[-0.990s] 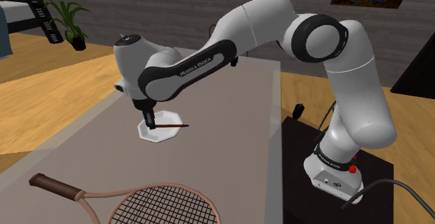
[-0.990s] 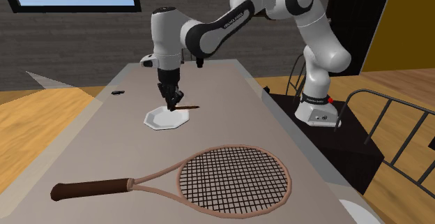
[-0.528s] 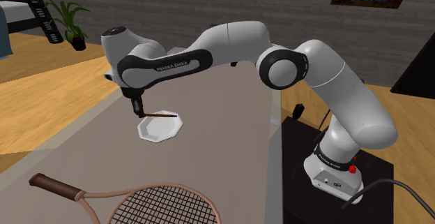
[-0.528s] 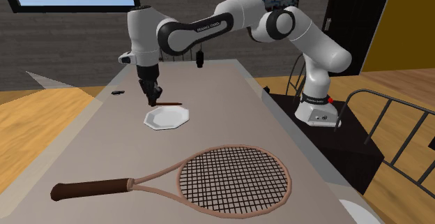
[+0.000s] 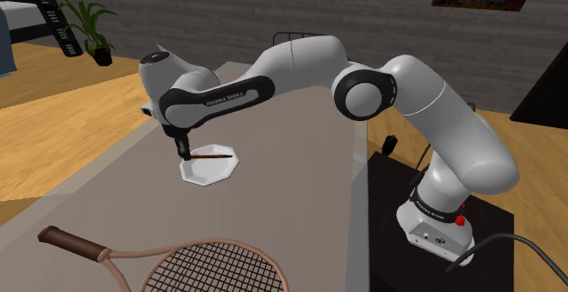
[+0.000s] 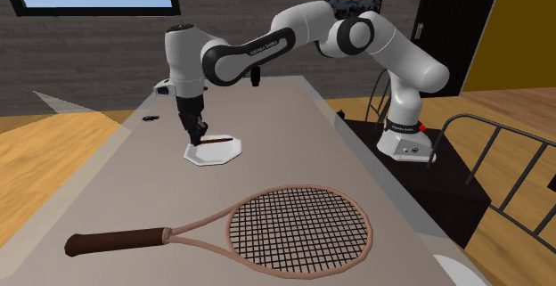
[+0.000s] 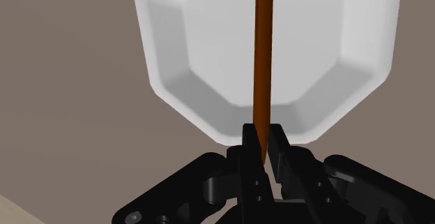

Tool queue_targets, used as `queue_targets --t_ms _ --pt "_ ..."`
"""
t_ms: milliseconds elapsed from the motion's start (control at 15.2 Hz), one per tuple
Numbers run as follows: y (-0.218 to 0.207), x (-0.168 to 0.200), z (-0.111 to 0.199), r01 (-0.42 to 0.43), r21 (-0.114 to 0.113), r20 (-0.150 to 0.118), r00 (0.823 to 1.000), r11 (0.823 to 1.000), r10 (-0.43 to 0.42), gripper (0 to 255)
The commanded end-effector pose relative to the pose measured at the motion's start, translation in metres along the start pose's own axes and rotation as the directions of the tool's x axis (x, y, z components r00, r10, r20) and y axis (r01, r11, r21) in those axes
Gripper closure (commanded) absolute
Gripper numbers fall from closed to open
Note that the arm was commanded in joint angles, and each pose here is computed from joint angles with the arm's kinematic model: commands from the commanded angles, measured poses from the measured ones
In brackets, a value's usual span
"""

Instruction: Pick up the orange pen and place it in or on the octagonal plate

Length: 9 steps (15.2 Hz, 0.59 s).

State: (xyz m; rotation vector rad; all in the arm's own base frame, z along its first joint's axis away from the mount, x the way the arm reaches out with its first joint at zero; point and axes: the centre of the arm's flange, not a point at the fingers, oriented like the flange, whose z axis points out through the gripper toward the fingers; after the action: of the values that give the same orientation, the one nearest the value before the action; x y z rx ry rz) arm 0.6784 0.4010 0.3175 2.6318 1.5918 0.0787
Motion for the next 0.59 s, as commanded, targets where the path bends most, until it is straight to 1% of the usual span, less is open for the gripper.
queue_targets --t_ms 0,396,528 --pt "0.0 0.0 0.011 0.0 0.0 0.0 1.0 1.0 0.0 255" --pt "-0.003 0.0 0.044 0.0 0.0 0.0 1.0 1.0 0.0 255" --pt "-0.003 0.0 0.044 0.0 0.0 0.0 1.0 1.0 0.0 255"
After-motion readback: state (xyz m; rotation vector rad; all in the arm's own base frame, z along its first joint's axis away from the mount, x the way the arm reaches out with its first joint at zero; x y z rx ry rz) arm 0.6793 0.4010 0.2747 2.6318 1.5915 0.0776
